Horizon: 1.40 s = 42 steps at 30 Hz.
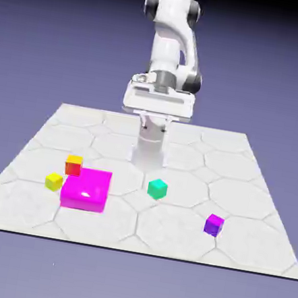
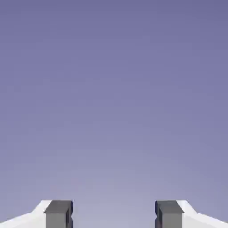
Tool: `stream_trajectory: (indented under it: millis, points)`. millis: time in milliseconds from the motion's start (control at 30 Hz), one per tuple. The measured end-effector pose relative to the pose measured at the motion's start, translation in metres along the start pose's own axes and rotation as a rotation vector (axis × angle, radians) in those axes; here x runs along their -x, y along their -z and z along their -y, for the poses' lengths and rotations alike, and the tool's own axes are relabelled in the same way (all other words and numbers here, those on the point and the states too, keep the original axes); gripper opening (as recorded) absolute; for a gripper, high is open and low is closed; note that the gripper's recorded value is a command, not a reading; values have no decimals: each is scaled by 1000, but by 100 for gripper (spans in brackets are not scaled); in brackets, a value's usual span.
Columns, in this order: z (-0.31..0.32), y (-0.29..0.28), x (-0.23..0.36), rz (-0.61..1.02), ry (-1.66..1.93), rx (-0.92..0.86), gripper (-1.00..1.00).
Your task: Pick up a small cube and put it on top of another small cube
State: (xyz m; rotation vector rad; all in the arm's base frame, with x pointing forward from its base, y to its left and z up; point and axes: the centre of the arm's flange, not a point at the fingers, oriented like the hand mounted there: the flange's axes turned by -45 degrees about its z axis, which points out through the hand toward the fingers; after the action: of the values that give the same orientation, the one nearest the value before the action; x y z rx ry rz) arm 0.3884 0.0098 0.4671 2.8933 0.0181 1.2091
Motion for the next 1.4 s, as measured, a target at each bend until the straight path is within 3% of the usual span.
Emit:
stream_trajectory:
  millis: [400,700,1067,1400]
  points:
    - [70,55,-29,62,-377,157,0]
    - [138,56,-14,105,-644,373,0]
    - [202,-11,49,119,-958,783,0]
    - [207,-115,149,46,-1203,1308,0]
